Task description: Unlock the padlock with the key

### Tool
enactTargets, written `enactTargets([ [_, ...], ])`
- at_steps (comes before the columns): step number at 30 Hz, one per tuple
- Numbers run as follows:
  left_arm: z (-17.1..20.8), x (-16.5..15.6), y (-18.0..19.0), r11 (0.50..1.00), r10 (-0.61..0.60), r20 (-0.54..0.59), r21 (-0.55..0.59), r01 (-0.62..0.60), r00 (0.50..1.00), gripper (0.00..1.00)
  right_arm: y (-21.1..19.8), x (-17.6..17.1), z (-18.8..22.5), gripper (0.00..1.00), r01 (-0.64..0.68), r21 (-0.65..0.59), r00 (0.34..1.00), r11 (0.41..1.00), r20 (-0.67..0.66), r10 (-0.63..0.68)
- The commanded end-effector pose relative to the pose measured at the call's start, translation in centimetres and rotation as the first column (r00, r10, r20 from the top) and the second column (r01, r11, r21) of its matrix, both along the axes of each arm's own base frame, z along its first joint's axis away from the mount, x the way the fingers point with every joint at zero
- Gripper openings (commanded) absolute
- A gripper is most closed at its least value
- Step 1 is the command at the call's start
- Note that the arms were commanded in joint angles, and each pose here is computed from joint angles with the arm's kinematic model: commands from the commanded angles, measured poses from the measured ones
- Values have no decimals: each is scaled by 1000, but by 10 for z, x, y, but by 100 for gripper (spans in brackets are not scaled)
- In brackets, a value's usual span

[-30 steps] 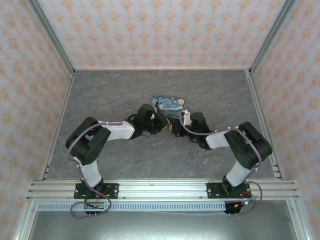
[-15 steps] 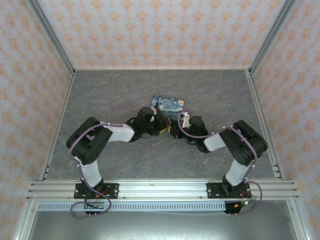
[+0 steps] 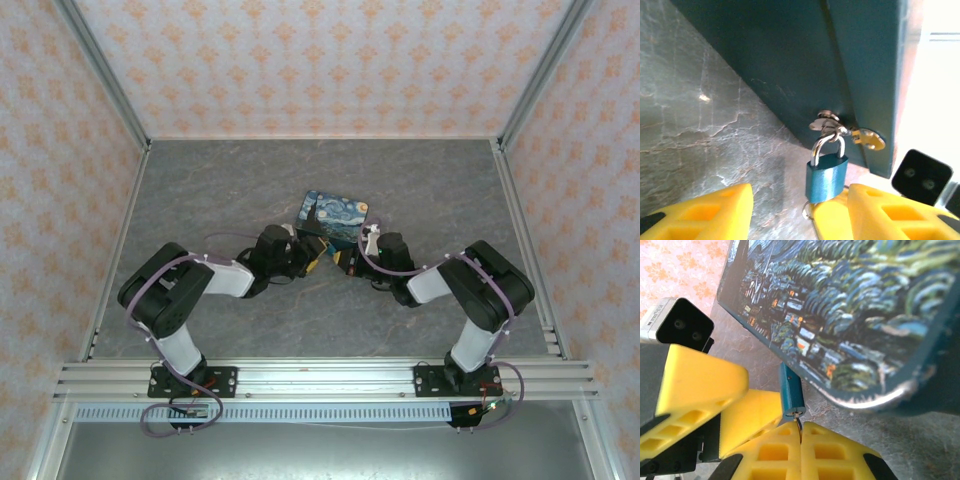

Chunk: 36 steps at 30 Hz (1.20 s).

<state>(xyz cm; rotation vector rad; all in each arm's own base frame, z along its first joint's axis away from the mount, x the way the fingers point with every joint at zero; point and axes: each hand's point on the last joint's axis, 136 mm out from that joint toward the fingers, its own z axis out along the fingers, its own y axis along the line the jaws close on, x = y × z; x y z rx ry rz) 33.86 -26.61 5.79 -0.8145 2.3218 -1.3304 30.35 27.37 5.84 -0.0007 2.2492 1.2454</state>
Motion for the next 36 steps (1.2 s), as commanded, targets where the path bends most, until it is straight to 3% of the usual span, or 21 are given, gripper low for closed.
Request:
enactTargets([
  [1,13,16,-3,994,71,48,-83,-67,996,50,13,7,31,0,-11,80,999,997,51,7],
  [25,9,22,-21,994,53,35,-95,-50,998,33,21,11,33,0,-12,127,1000,992,1,12],
  [34,8,21,-20,995,58,30,-84,-55,998,17,19,11,37,0,-2,127,1000,992,9,1],
  [36,8,20,-19,995,60,25,-81,-58,998,13,16,11,37,4,4,102,1000,995,19,-6],
])
